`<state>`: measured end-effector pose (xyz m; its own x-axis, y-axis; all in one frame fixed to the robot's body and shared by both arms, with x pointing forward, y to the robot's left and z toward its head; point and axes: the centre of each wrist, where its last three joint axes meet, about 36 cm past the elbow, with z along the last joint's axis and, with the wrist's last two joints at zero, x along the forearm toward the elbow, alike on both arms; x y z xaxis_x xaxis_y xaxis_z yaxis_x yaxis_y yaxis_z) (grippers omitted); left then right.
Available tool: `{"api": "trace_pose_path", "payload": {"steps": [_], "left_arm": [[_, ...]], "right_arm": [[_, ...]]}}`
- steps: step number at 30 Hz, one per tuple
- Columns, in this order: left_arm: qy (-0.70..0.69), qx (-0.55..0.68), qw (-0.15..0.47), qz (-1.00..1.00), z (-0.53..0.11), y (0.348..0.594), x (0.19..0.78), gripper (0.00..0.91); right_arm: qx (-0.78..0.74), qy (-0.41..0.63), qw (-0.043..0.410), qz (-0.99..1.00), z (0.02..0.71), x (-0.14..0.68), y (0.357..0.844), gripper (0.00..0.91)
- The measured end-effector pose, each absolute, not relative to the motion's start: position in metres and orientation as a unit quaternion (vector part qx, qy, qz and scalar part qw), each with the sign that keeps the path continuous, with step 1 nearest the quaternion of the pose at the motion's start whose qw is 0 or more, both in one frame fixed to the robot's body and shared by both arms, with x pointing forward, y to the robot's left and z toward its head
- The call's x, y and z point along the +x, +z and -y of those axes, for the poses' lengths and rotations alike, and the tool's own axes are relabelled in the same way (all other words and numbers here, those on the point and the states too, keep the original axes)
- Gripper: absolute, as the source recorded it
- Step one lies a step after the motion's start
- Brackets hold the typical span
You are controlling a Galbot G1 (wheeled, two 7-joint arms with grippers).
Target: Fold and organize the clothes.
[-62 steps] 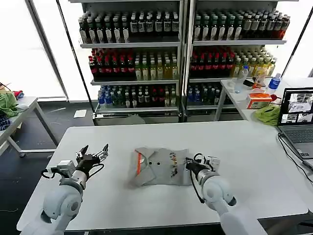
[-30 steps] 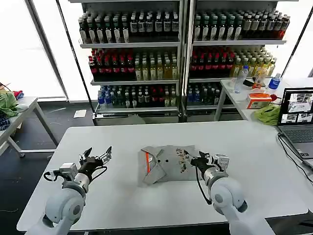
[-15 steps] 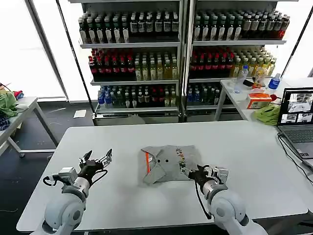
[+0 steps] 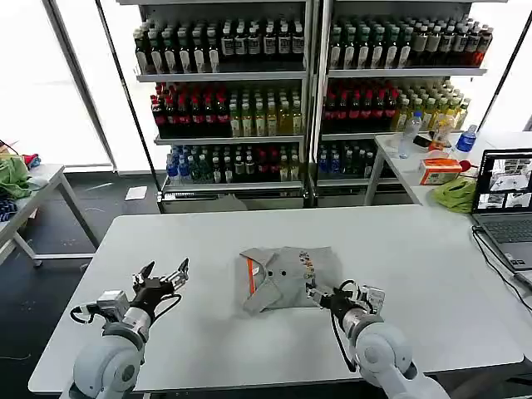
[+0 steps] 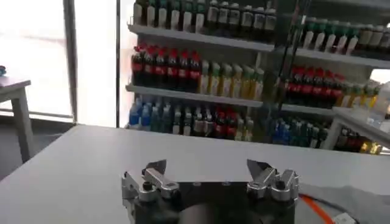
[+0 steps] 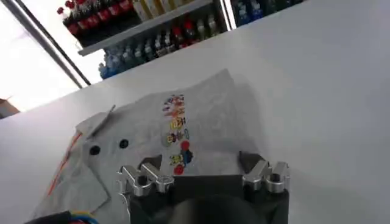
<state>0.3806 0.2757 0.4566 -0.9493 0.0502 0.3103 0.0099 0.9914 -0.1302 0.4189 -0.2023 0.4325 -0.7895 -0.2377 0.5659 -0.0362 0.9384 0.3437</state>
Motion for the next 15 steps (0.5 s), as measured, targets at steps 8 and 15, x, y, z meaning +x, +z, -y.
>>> {"api": "trace_pose_path", "payload": {"steps": [8, 15], "left_arm": [[0.075, -0.011, 0.148, 0.986, -0.274, 0.46, 0.374, 0.907], [0.087, -0.012, 0.128, 0.988, -0.265, 0.464, 0.365, 0.907]], "right_arm": [[0.069, -0.151, 0.28, 0.946, 0.214, 0.408, 0.457, 0.907], [0.011, -0.074, 0.207, 0.976, 0.241, 0.402, 0.481, 0.907]]}}
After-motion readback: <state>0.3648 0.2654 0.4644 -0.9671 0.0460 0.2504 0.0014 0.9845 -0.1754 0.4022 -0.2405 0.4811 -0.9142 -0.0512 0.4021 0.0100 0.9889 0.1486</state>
